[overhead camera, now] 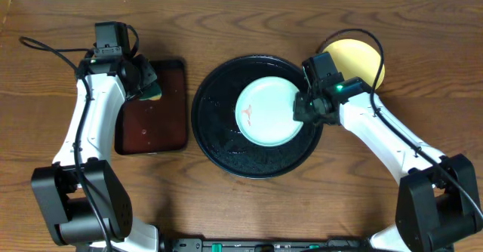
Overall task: Clean dirty plates on tray and stack at the side
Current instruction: 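Grasp the remaining pale green plate rim with the right gripper, then bring the sponge in the left gripper onto the pale green plate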
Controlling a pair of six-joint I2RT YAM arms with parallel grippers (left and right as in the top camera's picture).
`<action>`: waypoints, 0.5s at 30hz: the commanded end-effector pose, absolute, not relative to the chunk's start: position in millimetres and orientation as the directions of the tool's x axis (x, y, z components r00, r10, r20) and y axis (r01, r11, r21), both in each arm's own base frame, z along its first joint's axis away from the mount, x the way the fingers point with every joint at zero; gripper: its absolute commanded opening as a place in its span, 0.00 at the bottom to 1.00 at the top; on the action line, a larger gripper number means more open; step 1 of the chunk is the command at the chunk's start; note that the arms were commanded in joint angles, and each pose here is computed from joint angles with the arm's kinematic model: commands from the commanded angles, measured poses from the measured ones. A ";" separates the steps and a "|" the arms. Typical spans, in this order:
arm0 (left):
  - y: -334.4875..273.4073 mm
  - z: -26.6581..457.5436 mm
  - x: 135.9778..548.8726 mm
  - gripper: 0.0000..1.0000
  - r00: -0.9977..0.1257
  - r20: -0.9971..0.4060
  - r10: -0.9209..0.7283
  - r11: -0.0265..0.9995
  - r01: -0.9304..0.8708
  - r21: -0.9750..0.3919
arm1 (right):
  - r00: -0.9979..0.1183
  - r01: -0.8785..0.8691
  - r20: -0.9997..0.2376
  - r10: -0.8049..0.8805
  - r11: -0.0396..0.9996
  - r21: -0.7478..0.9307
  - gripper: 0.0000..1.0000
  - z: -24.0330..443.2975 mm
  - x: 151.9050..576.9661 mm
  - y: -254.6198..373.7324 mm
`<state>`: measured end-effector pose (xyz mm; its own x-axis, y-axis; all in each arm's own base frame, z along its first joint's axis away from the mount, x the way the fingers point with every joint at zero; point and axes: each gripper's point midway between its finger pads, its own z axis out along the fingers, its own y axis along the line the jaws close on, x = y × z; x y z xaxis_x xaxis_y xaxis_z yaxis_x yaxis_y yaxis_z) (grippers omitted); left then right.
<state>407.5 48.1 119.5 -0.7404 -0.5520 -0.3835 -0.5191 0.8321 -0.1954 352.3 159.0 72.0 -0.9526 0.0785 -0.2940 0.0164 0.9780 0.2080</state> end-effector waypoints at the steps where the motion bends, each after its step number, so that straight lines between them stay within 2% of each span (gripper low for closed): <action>1: 47.4 116.0 408.3 0.08 -0.757 -0.378 -0.533 0.845 -0.500 -0.192 | -0.940 -0.092 -0.341 -0.016 0.974 0.207 0.01 70.0 365.8 170.0; 6: 19.9 120.8 415.6 0.07 -0.822 -0.366 -0.435 0.893 -0.341 -0.295 | -0.942 -0.109 -0.334 -0.021 0.963 0.246 0.01 45.1 378.3 182.7; 10: 5.5 123.8 416.6 0.07 -0.834 -0.345 -0.429 0.881 -0.304 -0.362 | -0.951 -0.160 -0.305 -0.048 0.921 0.355 0.01 25.1 381.3 205.0; 15: -16.6 123.2 410.7 0.07 -0.864 -0.307 -0.400 0.878 -0.264 -0.399 | -0.959 -0.146 -0.280 -0.048 0.928 0.342 0.01 -0.1 383.9 203.7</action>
